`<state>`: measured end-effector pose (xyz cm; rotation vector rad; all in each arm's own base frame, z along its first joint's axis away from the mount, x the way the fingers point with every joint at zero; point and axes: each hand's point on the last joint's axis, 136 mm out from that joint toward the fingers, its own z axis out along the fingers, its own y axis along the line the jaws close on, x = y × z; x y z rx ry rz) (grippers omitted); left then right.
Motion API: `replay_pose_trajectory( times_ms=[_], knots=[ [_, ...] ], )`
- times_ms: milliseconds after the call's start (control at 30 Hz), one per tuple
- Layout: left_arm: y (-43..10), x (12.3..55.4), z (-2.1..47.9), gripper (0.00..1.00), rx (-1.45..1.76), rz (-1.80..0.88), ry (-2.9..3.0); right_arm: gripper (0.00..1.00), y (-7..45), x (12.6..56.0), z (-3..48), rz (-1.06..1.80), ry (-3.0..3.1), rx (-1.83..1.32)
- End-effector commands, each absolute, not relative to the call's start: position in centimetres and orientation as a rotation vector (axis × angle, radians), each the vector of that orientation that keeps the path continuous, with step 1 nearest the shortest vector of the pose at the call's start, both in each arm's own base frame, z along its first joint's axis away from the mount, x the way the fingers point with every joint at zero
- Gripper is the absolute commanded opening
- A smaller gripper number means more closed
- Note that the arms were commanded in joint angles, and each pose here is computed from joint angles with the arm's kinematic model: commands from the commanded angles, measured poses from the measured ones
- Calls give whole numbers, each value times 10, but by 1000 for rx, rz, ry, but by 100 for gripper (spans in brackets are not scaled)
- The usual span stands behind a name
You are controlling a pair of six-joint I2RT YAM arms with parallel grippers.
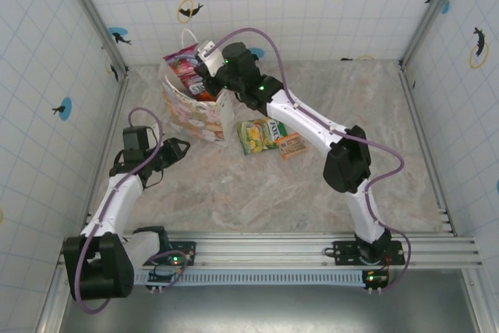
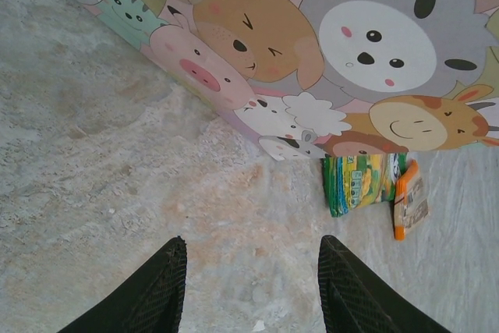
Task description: Place the snacks into the paper bag
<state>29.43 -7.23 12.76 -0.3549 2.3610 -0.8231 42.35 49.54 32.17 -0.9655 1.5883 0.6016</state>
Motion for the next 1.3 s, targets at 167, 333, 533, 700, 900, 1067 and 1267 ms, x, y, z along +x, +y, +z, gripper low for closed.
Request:
replay_pose_trajectory(
  times_ms=[167,333,533,700,900,1067,1267],
  knots=[
    [-71,305,144,47,-303,-820,2333,18,507,427,337,603,1512,-959],
    [-71,306,145,47,-300,-816,2331,32,510,425,337,610,1505,-959],
    [-75,305,149,47,-280,-842,2326,35,506,418,356,626,1481,-951],
    [-85,300,149,46,-250,-929,2304,37,492,406,379,639,1477,-932],
    [-98,295,143,45,-226,-1006,2296,40,460,384,374,656,1549,-900],
    [-116,289,133,45,-192,-1050,2315,43,417,371,342,701,1689,-802],
    [-150,277,117,44,-140,-1145,2339,48,348,366,267,793,1963,-606]
  ],
)
